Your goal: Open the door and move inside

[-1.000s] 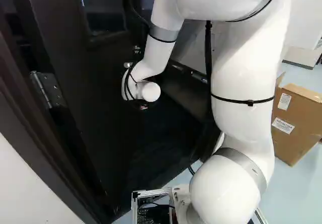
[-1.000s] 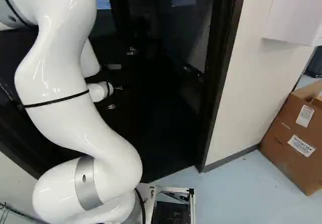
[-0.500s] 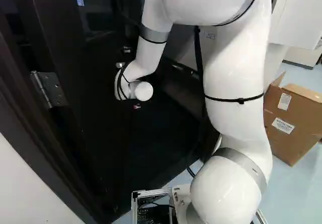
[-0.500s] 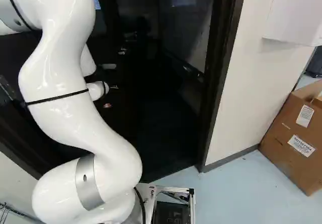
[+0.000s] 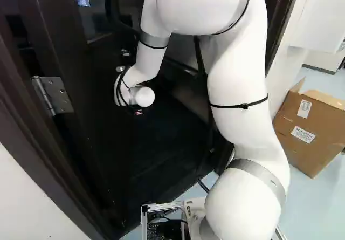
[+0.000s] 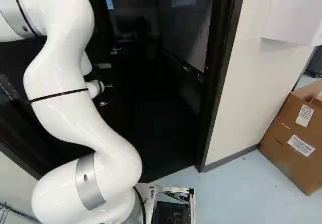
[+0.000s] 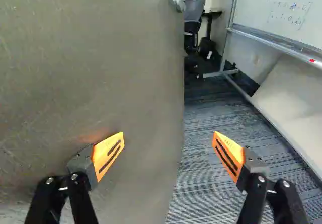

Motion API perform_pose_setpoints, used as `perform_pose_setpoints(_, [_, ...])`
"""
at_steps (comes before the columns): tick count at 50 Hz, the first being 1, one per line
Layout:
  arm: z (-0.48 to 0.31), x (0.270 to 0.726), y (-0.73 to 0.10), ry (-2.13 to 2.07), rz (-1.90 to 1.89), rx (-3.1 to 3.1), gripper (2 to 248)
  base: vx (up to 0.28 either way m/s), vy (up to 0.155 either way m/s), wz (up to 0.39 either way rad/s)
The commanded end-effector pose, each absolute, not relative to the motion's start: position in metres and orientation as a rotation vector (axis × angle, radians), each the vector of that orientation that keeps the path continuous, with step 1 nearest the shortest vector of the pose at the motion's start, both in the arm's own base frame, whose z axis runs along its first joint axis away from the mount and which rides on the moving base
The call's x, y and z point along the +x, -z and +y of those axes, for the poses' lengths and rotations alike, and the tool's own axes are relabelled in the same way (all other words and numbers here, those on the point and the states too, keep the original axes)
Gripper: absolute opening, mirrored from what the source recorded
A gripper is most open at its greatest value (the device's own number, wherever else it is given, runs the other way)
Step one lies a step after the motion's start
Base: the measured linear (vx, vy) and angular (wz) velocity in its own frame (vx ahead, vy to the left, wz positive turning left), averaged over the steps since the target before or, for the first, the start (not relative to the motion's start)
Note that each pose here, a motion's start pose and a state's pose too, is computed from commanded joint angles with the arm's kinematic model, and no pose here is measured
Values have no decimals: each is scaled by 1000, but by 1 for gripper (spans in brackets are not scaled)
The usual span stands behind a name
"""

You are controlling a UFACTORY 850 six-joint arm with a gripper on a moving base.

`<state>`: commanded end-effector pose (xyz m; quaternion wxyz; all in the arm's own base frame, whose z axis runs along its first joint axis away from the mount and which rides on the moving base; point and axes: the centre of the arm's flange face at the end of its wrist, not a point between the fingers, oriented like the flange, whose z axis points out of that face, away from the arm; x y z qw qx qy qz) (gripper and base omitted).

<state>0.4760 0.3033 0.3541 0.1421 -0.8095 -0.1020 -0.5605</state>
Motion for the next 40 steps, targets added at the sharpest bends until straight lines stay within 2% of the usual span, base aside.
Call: perform_pose_setpoints(40, [364, 483, -349, 1604, -430, -2248, 247, 0, 0, 0])
